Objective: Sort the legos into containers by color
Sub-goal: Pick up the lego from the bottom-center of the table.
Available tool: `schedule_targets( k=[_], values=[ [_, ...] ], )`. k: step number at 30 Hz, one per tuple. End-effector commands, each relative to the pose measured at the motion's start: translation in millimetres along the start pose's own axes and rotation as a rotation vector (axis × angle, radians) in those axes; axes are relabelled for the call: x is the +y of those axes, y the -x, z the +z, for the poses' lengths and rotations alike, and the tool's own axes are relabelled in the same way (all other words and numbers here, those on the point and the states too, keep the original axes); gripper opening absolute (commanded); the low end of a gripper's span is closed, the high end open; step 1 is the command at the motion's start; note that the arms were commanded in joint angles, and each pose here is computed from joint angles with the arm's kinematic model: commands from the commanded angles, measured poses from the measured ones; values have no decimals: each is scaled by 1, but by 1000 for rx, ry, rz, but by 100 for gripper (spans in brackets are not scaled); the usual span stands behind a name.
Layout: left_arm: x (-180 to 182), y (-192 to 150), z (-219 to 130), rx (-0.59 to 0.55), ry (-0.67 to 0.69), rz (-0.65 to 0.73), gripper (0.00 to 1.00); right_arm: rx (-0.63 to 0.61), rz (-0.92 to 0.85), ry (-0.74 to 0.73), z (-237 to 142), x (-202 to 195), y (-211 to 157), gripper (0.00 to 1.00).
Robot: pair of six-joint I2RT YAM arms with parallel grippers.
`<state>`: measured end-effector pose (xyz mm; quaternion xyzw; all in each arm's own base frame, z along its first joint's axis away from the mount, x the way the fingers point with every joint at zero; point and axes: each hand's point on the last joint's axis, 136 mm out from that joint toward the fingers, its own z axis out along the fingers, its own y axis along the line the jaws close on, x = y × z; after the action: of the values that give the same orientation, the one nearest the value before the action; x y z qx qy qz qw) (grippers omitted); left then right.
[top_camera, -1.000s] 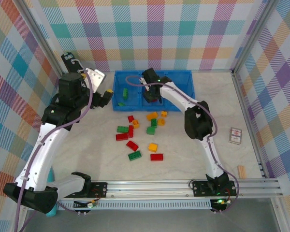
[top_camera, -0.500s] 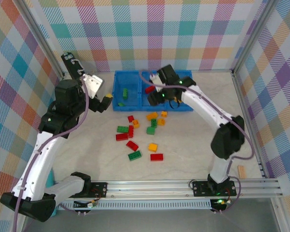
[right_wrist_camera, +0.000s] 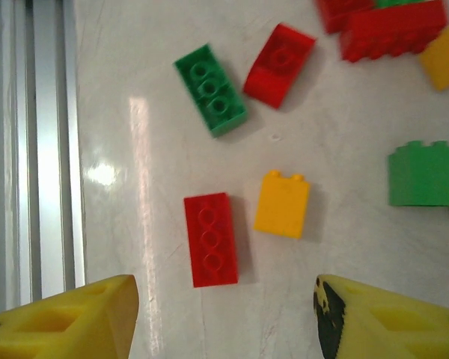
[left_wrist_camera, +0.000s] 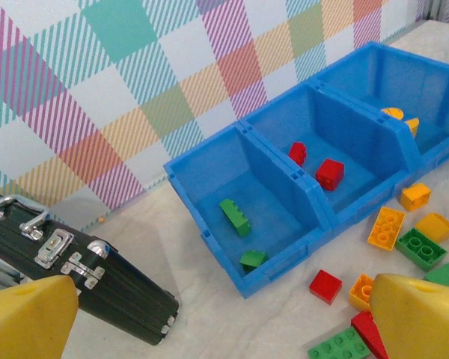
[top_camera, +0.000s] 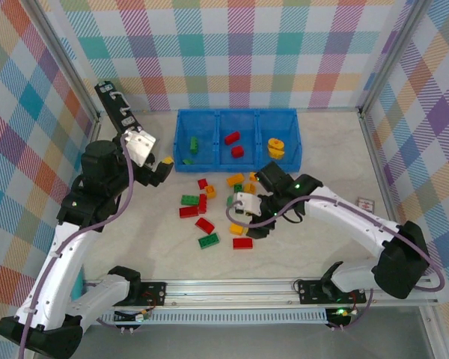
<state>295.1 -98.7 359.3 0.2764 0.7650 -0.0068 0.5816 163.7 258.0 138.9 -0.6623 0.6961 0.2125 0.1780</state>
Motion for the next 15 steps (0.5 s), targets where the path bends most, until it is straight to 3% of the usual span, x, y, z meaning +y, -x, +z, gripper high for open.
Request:
schedule_targets(
  k=[1, 15],
  values=[
    [-1, 11, -5, -54, -6, -12, 100, 46, -129, 28, 24, 11, -19, 64],
    [0, -5, 7, 18, 1, -8, 100, 137, -128, -20, 87, 0, -45, 64]
  ],
)
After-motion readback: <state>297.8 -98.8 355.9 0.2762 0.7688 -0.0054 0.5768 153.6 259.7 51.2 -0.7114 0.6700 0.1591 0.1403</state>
